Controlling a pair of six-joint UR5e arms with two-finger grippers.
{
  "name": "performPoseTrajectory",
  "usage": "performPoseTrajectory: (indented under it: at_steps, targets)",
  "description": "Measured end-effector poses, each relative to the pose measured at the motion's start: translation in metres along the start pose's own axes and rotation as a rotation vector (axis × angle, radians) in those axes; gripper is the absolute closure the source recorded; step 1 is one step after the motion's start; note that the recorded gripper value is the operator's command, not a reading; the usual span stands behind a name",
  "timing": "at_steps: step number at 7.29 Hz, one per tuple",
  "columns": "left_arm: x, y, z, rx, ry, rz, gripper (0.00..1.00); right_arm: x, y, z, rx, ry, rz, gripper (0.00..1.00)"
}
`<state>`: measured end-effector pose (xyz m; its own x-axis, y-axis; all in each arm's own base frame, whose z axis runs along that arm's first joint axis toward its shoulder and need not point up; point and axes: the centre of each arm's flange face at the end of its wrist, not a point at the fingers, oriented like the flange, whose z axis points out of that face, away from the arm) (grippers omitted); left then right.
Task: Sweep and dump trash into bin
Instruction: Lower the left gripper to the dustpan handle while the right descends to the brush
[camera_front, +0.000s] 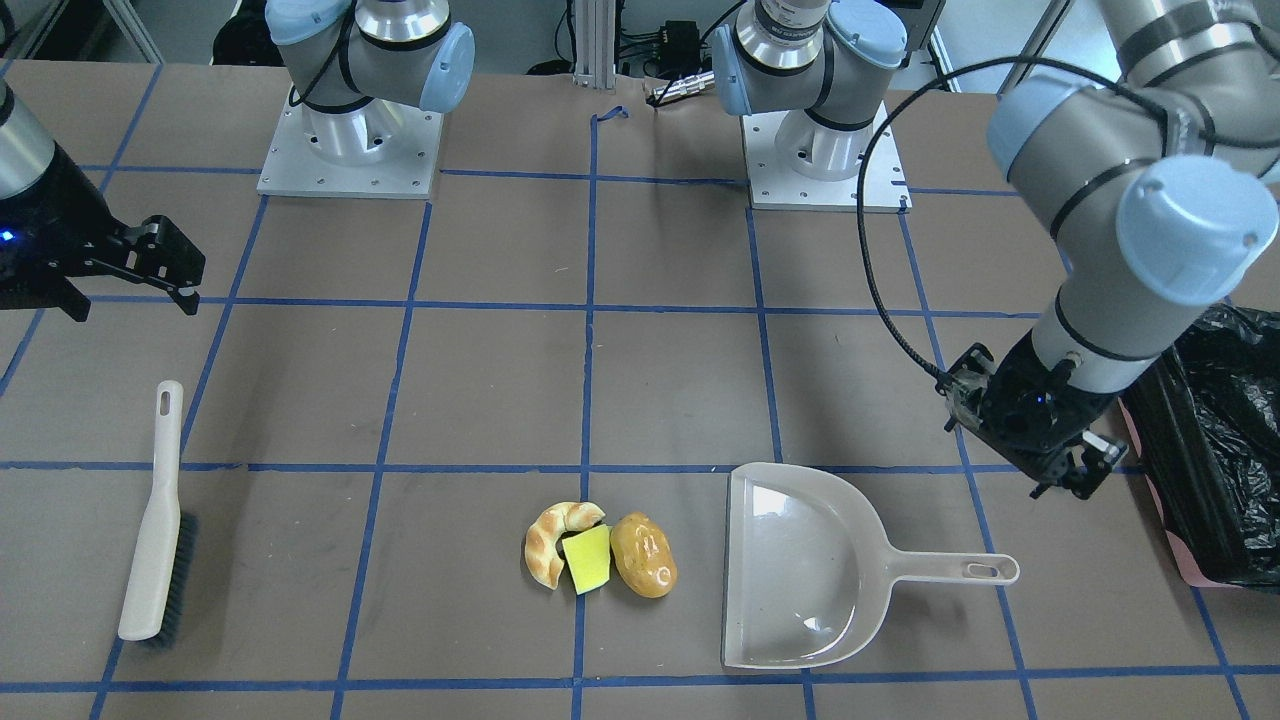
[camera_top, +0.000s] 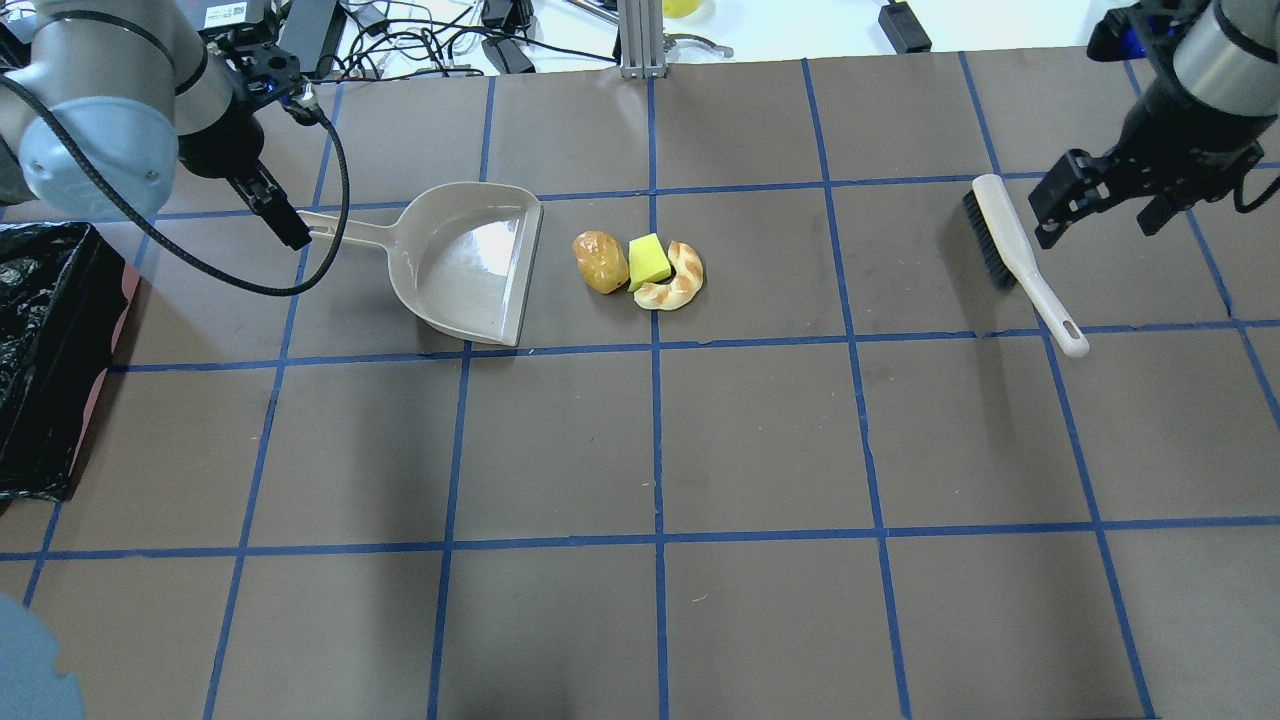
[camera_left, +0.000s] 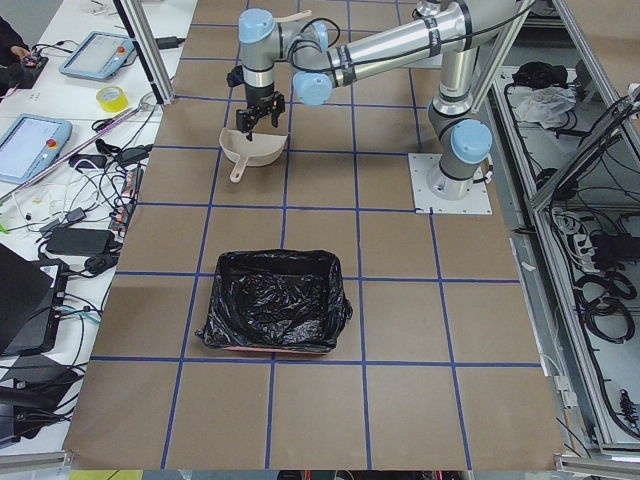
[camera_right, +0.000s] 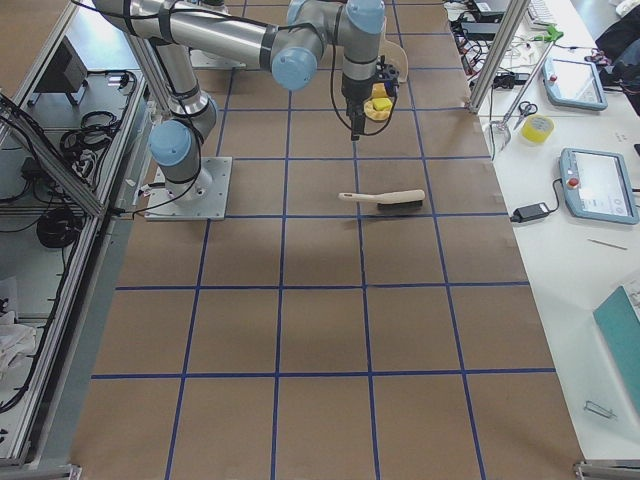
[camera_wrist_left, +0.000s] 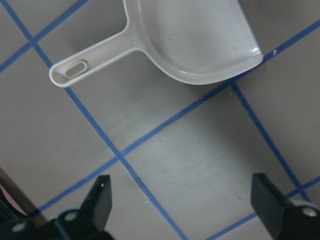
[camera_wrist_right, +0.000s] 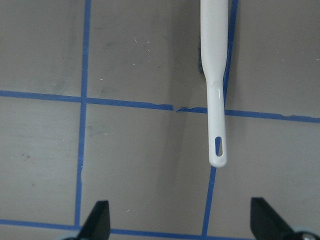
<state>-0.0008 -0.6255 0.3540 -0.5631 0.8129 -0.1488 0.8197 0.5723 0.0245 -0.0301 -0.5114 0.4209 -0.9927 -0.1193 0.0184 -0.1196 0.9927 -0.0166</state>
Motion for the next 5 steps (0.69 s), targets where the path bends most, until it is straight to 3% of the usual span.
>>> performPoseTrajectory:
  at_steps: [2,5]
  targets:
    - [-0.027,-0.016,0.064,0.002,-0.035,0.288,0.02,0.035,0.008,0.047,0.000,0.002,-0.046,0.00]
    - [-0.026,-0.021,0.118,-0.014,0.024,0.500,0.05,0.059,-0.008,0.113,-0.059,-0.033,-0.050,0.00]
